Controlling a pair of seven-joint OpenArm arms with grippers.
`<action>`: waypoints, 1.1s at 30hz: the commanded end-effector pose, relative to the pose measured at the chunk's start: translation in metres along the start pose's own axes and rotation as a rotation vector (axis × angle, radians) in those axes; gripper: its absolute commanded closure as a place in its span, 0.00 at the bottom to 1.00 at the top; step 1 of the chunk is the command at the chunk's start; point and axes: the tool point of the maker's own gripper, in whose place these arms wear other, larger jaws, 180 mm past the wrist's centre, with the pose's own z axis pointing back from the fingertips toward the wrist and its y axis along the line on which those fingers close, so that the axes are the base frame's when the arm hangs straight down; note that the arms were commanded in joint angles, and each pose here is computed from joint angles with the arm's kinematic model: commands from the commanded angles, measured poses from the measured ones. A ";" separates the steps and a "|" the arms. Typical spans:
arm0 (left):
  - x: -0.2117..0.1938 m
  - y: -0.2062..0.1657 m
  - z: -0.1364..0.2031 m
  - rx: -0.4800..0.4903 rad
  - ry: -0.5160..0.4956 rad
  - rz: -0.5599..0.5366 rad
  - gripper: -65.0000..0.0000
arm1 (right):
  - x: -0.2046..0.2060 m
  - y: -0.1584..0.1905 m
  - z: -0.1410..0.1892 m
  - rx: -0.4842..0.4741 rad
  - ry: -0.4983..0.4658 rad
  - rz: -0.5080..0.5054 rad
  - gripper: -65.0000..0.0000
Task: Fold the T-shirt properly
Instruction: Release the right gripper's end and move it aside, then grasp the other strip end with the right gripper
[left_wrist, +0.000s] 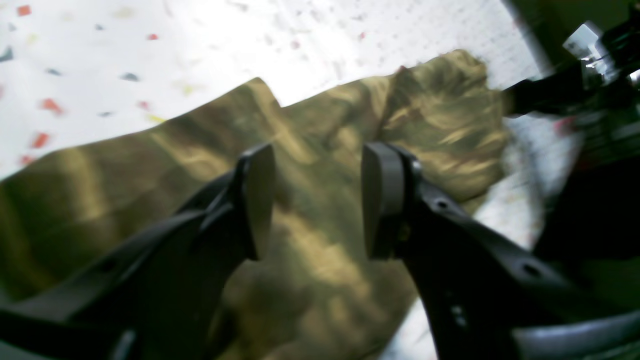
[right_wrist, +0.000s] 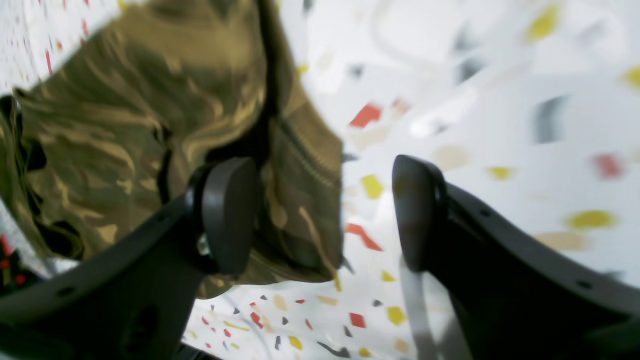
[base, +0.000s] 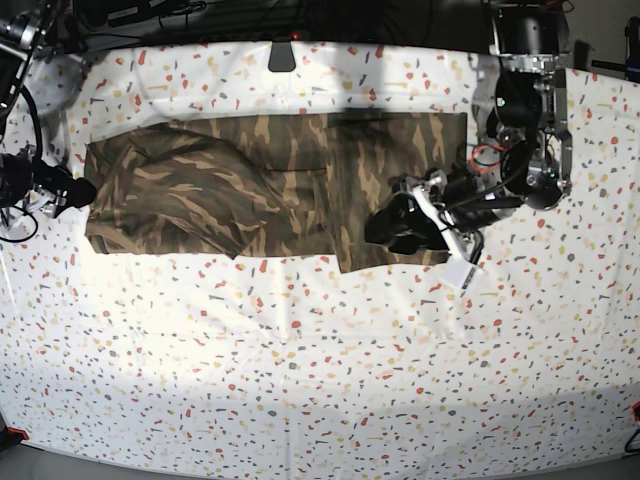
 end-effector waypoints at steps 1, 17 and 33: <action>0.025 -0.003 0.003 0.000 -0.069 -0.056 0.57 | 0.020 -0.004 0.015 -0.011 -0.051 0.018 0.35; 0.059 -0.064 0.093 0.109 -0.104 -0.538 0.57 | -0.011 0.056 -0.028 0.207 0.076 0.026 0.41; -0.015 -0.065 0.102 0.124 0.026 -0.404 0.57 | 0.007 0.045 0.006 0.222 0.052 0.027 0.41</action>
